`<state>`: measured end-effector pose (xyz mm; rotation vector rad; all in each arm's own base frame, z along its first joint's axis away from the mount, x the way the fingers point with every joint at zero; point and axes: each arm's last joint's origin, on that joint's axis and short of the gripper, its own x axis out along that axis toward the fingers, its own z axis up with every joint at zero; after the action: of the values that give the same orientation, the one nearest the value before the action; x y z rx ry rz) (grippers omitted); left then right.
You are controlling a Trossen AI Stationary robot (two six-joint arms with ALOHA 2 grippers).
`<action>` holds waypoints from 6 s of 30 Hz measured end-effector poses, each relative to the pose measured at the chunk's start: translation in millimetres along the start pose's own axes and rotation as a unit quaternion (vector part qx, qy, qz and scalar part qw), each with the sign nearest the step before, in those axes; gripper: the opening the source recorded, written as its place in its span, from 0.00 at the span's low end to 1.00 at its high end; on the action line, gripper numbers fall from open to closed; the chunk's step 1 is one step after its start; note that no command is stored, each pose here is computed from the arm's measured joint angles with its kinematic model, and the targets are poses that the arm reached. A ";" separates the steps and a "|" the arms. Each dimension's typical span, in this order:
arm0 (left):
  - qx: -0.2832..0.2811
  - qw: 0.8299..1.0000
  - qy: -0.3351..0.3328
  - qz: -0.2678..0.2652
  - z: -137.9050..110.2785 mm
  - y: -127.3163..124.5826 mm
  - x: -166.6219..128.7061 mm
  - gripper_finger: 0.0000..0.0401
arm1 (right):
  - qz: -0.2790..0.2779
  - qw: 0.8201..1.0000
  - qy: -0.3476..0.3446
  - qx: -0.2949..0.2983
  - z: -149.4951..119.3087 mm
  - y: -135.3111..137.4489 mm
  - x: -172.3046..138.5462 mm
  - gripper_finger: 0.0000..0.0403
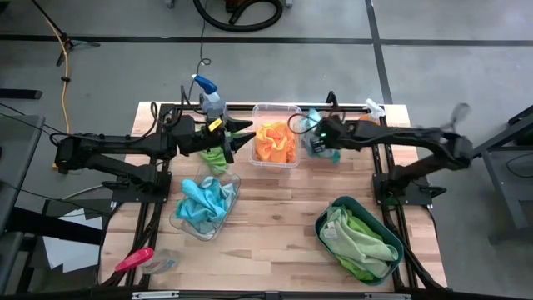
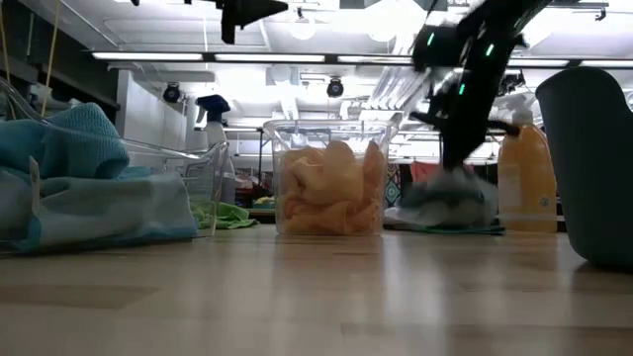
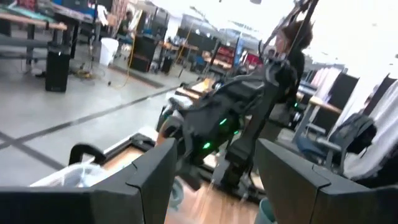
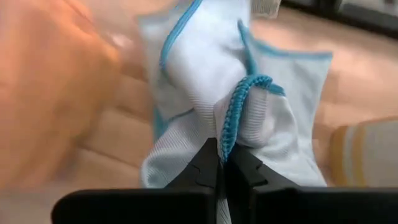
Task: Sort microfiber towel by color & place in baskets
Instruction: Put the light blue microfiber towel into the bottom transparent bin
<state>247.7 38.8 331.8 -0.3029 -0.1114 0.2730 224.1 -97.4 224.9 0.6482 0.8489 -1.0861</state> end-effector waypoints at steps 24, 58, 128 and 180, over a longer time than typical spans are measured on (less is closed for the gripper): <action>0.152 0.987 -0.045 -0.017 54.0 -16.1 1.2 0.52 | 0.180 0.927 -0.293 -0.149 85.0 10.7 -219.3 0.00; -0.056 0.963 -0.060 -0.255 64.4 -29.7 17.7 0.67 | 0.492 0.706 -0.361 -0.360 83.0 120.5 -294.3 0.00; -0.114 0.937 -0.075 -0.321 31.0 -12.2 68.6 0.02 | 0.487 0.713 -0.382 -0.329 96.6 157.0 -265.1 0.08; 0.121 0.943 0.265 -0.164 0.0 -58.3 -30.7 0.00 | 0.177 0.881 -0.329 -0.290 99.3 59.0 -265.0 0.78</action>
<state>232.8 -23.4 347.7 -0.1013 0.3998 -0.1330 247.7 -28.1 504.5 -0.0916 0.3917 -0.5931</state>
